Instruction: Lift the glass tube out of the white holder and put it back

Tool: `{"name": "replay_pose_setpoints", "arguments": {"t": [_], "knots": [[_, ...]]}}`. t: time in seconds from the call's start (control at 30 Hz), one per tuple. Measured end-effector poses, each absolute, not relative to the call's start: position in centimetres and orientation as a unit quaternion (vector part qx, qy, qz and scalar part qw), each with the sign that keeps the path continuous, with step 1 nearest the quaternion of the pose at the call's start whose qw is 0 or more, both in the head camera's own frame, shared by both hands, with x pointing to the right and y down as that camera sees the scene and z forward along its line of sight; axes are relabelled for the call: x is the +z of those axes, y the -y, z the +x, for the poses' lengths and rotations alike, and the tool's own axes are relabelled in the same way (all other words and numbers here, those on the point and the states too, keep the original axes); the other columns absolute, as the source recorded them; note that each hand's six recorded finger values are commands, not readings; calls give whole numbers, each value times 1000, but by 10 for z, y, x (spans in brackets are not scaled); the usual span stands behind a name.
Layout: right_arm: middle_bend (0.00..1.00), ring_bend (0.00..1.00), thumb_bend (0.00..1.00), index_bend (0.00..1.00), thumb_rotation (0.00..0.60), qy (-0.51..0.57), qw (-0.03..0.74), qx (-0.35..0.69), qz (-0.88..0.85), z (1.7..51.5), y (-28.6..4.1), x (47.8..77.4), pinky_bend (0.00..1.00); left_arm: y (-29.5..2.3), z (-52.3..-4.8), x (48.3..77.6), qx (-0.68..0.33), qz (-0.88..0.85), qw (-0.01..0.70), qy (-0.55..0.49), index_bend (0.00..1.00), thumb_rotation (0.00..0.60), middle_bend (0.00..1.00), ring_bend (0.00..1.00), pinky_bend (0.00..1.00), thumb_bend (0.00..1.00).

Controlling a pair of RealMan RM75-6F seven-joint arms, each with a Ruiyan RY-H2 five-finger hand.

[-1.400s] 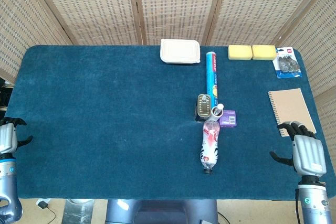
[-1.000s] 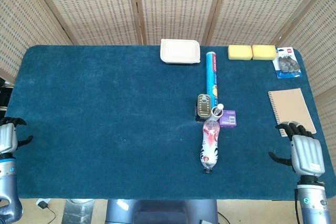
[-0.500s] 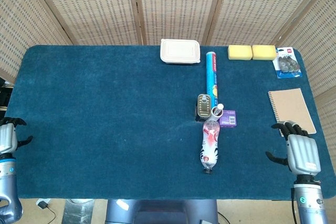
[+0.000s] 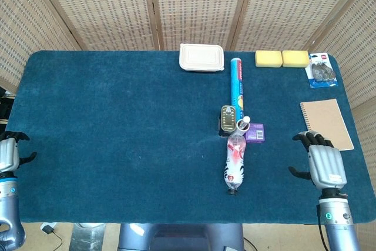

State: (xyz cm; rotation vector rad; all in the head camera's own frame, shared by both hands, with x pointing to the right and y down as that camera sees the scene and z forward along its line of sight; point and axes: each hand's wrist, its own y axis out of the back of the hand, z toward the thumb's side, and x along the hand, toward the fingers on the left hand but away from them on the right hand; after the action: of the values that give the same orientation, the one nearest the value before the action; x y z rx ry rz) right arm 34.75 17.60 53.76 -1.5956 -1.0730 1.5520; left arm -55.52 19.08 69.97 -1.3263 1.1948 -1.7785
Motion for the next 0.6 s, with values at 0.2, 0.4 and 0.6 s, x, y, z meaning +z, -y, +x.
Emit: {"name": "replay_pose_setpoints", "arguments": {"t": [0.2,0.4,0.6], "knots": [[284,213,147,297,600,399,344,581,-620,327,-162,541,261,-191,-555,700,-672,-501,306,-451,453,600,419,234,315,154],[284,215,147,297,600,395,349,568,-632,310,-156,544,267,-191,-555,700,-673,-501,306,-451,453,600,419,233,315,153],[296,226,147,297,600,406,350,553,-638,299,-148,545,279,-191,-556,700,-673,-500,306,-452,453,600,419,234,315,153]]}}
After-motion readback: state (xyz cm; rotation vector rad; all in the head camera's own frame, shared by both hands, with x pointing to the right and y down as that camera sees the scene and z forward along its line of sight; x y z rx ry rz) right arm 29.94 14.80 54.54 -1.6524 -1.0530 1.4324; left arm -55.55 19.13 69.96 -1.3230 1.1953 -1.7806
